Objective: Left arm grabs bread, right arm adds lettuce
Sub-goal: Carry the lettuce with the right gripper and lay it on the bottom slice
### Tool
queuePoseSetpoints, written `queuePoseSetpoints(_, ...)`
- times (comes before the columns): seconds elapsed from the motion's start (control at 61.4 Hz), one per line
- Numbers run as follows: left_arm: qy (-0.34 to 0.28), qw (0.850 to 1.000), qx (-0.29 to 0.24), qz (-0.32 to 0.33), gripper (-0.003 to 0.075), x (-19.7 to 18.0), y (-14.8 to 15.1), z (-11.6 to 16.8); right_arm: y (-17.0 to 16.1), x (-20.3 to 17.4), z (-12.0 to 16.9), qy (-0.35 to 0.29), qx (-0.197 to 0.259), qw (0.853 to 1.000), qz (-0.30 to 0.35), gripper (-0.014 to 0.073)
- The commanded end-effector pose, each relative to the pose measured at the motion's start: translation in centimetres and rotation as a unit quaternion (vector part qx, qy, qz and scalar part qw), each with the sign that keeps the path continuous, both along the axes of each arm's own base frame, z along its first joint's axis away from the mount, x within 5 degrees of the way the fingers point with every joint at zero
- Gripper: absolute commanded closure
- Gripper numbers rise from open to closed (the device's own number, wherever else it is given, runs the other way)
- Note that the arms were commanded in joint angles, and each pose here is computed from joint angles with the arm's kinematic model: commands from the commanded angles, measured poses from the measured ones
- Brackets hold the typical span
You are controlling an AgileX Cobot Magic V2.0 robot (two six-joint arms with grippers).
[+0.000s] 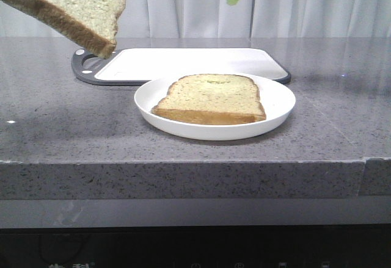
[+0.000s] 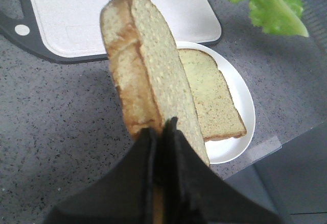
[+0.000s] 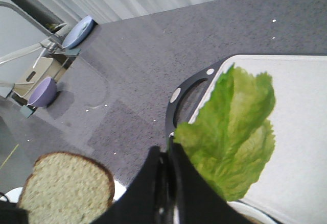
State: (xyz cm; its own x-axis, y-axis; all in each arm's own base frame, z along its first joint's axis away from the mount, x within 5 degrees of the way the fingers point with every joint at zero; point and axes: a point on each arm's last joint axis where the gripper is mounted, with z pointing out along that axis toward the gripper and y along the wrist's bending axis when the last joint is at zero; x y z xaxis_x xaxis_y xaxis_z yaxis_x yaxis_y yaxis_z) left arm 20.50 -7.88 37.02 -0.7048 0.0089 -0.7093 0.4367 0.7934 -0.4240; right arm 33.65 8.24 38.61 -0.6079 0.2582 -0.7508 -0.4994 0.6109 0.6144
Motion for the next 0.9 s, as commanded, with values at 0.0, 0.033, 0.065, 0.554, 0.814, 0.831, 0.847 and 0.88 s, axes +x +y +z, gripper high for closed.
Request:
queuePoseSetpoints(0.0, -0.037, 0.999, -0.028, 0.016, 0.0741, 0.0, 0.0, 1.6, 0.2, -2.7, 2.3, -0.044, 0.043, 0.998, 0.011, 0.0711)
queuePoseSetpoints(0.033, -0.036, 0.999, -0.027, 0.016, 0.0741, 0.1, 0.0, 1.6, 0.2, -3.2, 1.9, -0.041, 0.05, 0.998, 0.013, 0.0711)
queuePoseSetpoints(0.065, -0.036, 0.999, -0.026, 0.016, 0.0741, 0.1, 0.0, 1.5, 0.3, -3.7, 1.5, -0.039, 0.056, 0.998, 0.017, 0.0711)
queuePoseSetpoints(0.554, -0.036, 0.999, -0.025, 0.016, 0.0741, 0.1, 0.0, 1.5, 5.6, -5.6, -3.6, -0.006, 0.099, 0.993, 0.064, 0.0711)
queuePoseSetpoints(0.814, -0.036, 0.999, -0.023, 0.016, 0.0741, 0.1, 0.1, 1.5, 7.6, -4.2, -6.3, 0.041, 0.135, 0.984, 0.107, 0.0711)
queuePoseSetpoints(0.831, -0.036, 0.999, -0.023, 0.016, 0.0741, 0.1, 0.1, 1.5, 7.8, -4.1, -6.7, 0.046, 0.136, 0.983, 0.114, 0.0711)
queuePoseSetpoints(0.847, -0.037, 0.999, -0.023, 0.016, 0.0741, 0.1, 0.1, 1.5, 7.8, -4.0, -6.9, 0.049, 0.135, 0.983, 0.117, 0.0711)
queuePoseSetpoints(0.88, -0.037, 0.999, -0.021, 0.016, 0.0741, 0.1, 0.1, 1.5, 7.9, -3.9, -7.2, 0.052, 0.132, 0.983, 0.121, 0.0711)
